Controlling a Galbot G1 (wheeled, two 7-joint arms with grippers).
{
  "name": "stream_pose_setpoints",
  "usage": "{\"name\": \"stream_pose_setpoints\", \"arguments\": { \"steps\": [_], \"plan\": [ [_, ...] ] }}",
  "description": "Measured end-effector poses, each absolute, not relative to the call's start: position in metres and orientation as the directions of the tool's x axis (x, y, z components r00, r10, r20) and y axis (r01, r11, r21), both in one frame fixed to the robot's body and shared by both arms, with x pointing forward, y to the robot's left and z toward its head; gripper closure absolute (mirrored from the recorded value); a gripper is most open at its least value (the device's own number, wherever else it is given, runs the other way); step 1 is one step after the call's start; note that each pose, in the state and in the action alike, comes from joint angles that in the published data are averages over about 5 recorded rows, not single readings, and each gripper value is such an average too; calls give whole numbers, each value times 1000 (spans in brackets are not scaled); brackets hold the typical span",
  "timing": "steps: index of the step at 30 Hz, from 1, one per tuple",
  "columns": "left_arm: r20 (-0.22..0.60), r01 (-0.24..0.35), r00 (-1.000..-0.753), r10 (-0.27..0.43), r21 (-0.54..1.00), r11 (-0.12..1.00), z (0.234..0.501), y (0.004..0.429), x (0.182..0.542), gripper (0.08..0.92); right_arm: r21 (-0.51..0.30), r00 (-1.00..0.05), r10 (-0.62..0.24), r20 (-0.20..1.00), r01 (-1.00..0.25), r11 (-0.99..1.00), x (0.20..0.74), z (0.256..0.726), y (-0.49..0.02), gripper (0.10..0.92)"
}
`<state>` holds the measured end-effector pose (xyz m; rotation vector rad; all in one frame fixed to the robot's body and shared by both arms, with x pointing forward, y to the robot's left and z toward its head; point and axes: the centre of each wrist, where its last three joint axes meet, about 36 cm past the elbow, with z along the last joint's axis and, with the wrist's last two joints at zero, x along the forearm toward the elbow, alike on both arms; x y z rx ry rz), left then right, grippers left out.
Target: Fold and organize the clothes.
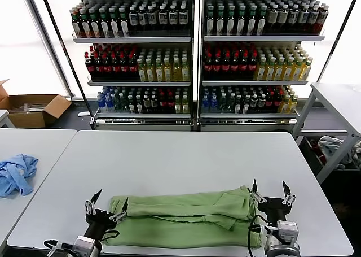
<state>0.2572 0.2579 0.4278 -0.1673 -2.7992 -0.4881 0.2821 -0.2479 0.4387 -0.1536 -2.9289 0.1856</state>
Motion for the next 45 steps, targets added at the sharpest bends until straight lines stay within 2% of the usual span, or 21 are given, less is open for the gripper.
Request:
{"name": "stream_pose_setpoints", "arguments": {
  "steps": [8,14,21,29,39,42,45],
  "plan": [
    [320,179,-940,122,155,972,425,247,237,177,-66,-982,-84,171,-96,993,260,421,-296,200],
    [319,145,-941,112,83,986,418,245,230,177,-30,-974,-160,158,-167,986,238,411,-318,200],
    [345,85,-936,67,38,996,402,253,236,177,-10,-969,-198,150,-201,979,218,399,-332,200],
    [393,28,-919,30,-12,1000,381,260,250,177,-2,-969,-208,131,-210,978,209,396,-342,200],
    [448,-48,-894,-3,-89,995,370,267,265,178,1,-971,-208,119,-210,978,206,394,-346,200],
    [454,-58,-891,-2,-109,992,367,265,265,213,1,-972,-208,112,-209,978,208,395,-347,200],
    [457,-64,-890,0,-124,990,363,263,265,292,0,-973,-207,106,-209,978,210,396,-348,200]
  ]
}}
